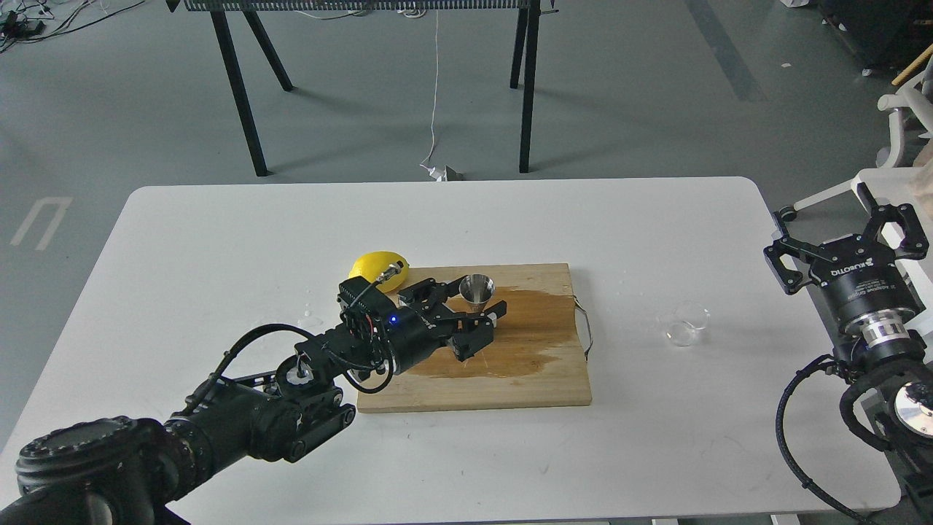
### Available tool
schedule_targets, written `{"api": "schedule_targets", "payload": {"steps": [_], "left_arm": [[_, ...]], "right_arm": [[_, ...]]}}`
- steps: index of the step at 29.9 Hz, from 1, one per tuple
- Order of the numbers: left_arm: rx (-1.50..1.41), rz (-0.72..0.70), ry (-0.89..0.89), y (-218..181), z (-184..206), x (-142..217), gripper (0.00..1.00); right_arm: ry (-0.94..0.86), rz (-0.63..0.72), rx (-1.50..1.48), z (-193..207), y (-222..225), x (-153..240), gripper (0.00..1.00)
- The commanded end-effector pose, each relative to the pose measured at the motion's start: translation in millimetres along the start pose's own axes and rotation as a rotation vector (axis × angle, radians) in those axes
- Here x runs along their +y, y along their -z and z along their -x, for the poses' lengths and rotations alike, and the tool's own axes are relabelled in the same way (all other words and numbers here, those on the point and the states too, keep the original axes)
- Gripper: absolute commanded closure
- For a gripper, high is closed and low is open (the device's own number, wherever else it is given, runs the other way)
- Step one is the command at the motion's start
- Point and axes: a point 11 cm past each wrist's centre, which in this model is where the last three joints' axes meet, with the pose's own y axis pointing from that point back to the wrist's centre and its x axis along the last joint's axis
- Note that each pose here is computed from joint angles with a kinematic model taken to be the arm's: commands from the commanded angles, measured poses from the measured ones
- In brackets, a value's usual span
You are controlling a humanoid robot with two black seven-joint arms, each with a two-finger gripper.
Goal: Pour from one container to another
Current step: 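Set the jigger upright on the board and open the left gripper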
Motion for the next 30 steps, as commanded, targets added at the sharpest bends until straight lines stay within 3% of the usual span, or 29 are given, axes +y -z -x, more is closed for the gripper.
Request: {"api": "schedule_targets", "payload": {"steps": [1, 30], "left_arm": [[0.005, -0.003, 0.003, 0, 3, 1, 0.19], [0.048, -0.021, 0.030, -3, 25, 12, 0.18]], "right_arm": [[-0.001, 0.001, 0.000, 0, 0, 0, 0.01], [0.001, -0.001, 0.000, 0, 0, 0, 0.01]]}}
